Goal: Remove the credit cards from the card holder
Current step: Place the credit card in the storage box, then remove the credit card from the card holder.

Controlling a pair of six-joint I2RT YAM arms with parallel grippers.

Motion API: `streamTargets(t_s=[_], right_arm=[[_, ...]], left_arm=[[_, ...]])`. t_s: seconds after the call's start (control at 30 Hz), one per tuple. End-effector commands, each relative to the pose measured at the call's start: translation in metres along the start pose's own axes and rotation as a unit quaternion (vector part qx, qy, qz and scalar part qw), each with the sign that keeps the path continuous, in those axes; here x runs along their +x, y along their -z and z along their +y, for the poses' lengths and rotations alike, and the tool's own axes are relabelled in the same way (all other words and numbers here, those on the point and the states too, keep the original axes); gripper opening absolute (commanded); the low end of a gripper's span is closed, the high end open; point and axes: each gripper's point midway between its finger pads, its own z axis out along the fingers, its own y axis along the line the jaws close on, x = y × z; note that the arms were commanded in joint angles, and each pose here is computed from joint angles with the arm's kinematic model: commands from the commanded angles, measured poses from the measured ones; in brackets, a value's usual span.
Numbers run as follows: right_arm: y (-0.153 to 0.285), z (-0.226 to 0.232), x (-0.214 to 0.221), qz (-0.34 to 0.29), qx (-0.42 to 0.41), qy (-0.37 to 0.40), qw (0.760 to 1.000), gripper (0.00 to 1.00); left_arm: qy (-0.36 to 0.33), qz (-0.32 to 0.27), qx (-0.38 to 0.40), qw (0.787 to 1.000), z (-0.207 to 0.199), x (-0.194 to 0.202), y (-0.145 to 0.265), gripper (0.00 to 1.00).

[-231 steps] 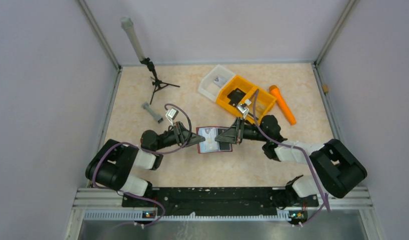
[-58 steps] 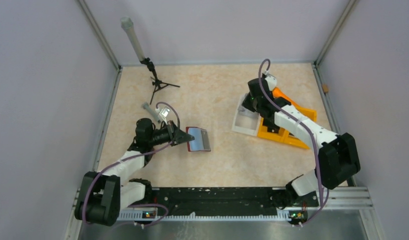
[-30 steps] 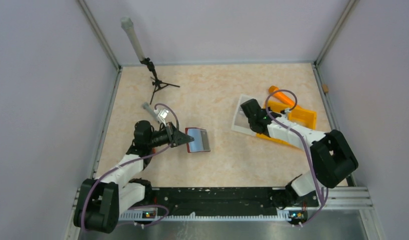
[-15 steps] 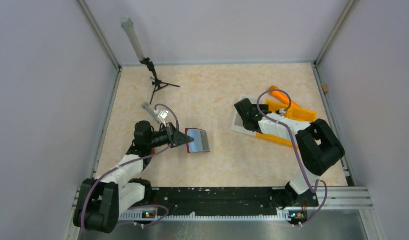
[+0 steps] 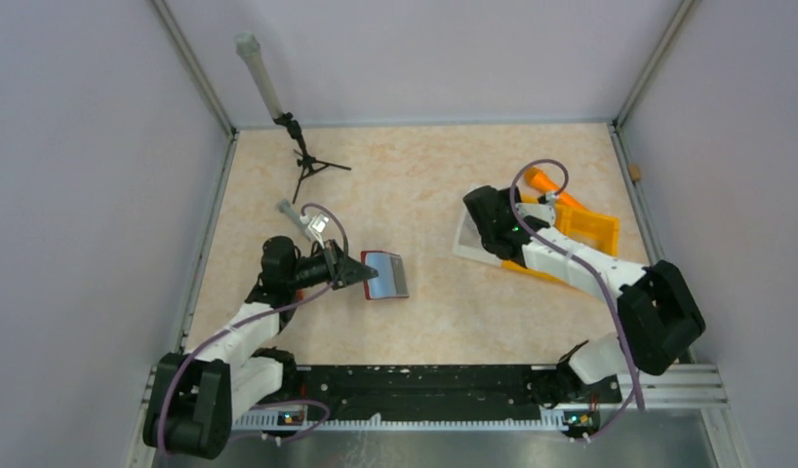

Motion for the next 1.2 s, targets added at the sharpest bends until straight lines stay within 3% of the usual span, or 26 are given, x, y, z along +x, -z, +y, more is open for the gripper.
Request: streamTargets(t_s=[0.0, 0.03, 0.13, 0.2, 0.27, 0.4, 0.5, 0.6, 0.7, 0.93, 1.17], right_arm=[[0.044, 0.044, 0.009, 0.077, -0.122, 0.205, 0.968, 0.61], [0.054, 0.046, 0.014, 0.099, -0.159, 0.248, 0.951, 0.61], [0.094, 0.048, 0.032, 0.162, -0.308, 0.373, 0.860, 0.62], [0.120, 0.038, 0.032, 0.191, -0.366, 0.412, 0.812, 0.71], [0.130, 0.025, 0.031, 0.212, -0.376, 0.446, 0.784, 0.81], [0.150, -0.003, 0.044, 0.288, -0.398, 0.484, 0.725, 0.83], [0.165, -0.015, 0.054, 0.339, -0.430, 0.472, 0.691, 0.91], [0.176, -0.011, 0.058, 0.364, -0.472, 0.428, 0.680, 0.93], [0.176, -0.009, 0.059, 0.374, -0.477, 0.395, 0.690, 0.94], [0.198, 0.005, 0.056, 0.416, -0.527, 0.275, 0.688, 0.95], [0.213, 0.015, 0.051, 0.431, -0.544, 0.234, 0.681, 0.95]], left_arm=[[-0.040, -0.010, 0.018, 0.999, -0.016, -0.010, 0.002, 0.00], [-0.042, -0.011, 0.019, 0.999, -0.017, -0.010, 0.002, 0.00], [-0.041, -0.011, 0.026, 0.999, -0.022, -0.010, 0.004, 0.00], [-0.038, -0.012, 0.039, 0.998, -0.029, -0.011, 0.005, 0.00], [-0.036, -0.013, 0.057, 0.998, -0.039, -0.011, 0.006, 0.00], [-0.029, -0.016, 0.101, 0.994, -0.062, -0.015, 0.010, 0.00], [-0.021, -0.025, 0.133, 0.991, -0.081, -0.020, 0.014, 0.00], [-0.018, -0.035, 0.154, 0.987, -0.093, -0.026, 0.017, 0.00], [-0.014, -0.042, 0.178, 0.983, -0.107, -0.032, 0.019, 0.00], [-0.014, -0.046, 0.224, 0.973, -0.139, -0.040, 0.024, 0.00], [-0.010, -0.052, 0.262, 0.964, -0.165, -0.043, 0.031, 0.00]])
